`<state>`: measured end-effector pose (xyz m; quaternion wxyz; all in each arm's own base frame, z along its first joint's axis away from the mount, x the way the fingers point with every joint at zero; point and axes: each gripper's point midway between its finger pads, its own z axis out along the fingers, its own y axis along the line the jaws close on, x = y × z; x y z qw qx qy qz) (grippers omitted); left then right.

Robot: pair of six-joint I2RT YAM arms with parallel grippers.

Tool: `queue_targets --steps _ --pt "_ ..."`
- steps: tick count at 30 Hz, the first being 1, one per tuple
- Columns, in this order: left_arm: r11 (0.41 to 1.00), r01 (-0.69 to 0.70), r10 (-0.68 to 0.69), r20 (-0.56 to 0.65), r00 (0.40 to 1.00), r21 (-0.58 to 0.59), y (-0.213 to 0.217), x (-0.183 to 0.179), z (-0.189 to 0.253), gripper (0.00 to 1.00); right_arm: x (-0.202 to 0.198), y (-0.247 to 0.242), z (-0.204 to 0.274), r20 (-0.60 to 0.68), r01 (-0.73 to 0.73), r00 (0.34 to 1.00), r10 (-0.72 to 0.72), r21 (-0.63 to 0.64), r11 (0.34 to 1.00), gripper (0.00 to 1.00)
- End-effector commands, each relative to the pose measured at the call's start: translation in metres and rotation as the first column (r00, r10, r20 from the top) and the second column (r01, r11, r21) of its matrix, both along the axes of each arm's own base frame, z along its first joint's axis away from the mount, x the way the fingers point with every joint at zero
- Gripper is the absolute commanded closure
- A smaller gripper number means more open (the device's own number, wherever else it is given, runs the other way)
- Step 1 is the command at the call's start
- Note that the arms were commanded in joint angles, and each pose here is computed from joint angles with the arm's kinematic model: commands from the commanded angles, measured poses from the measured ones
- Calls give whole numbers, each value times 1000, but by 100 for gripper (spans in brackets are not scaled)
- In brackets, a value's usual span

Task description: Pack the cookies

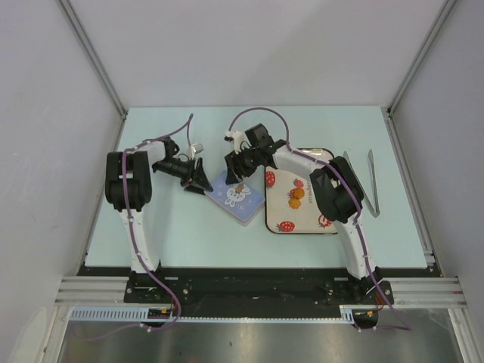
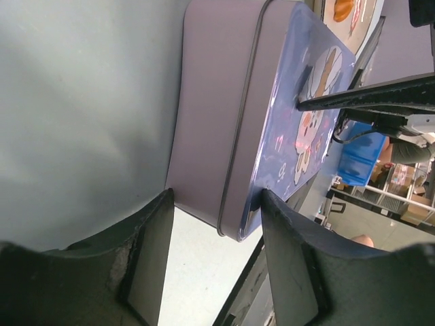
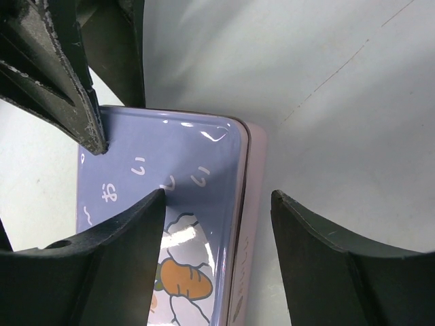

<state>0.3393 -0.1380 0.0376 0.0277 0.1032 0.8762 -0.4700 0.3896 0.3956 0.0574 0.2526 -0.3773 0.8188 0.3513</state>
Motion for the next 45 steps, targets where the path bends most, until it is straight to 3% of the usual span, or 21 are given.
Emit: queue_targets --steps 1,9,14,21,30,35,45 --pt "993 47 -51 33 998 110 10 -9 -10 42 -1 -33 -25 4 38 999 -38 -157 987 34" --pt "993 20 -33 114 993 117 12 7 16 36 -8 -39 -8 18 25 1000 -23 -156 987 34" --pt "989 -64 32 231 972 134 30 17 47 32 -16 -47 -10 -2 14 1000 -14 -168 986 34" --pt "983 -121 76 293 953 139 31 -5 70 27 -28 -51 -2 -16 -18 1000 15 -162 987 34" --pt "979 -145 101 277 956 145 4 -38 57 24 -52 -62 -1 -45 -80 996 73 -198 977 34" --pt "972 -159 96 329 939 170 -7 -30 52 23 -62 -69 -1 -49 -97 995 88 -216 972 34" --pt "966 -161 93 309 947 204 -29 -7 26 23 -85 -76 -2 -81 -154 987 138 -236 960 33"
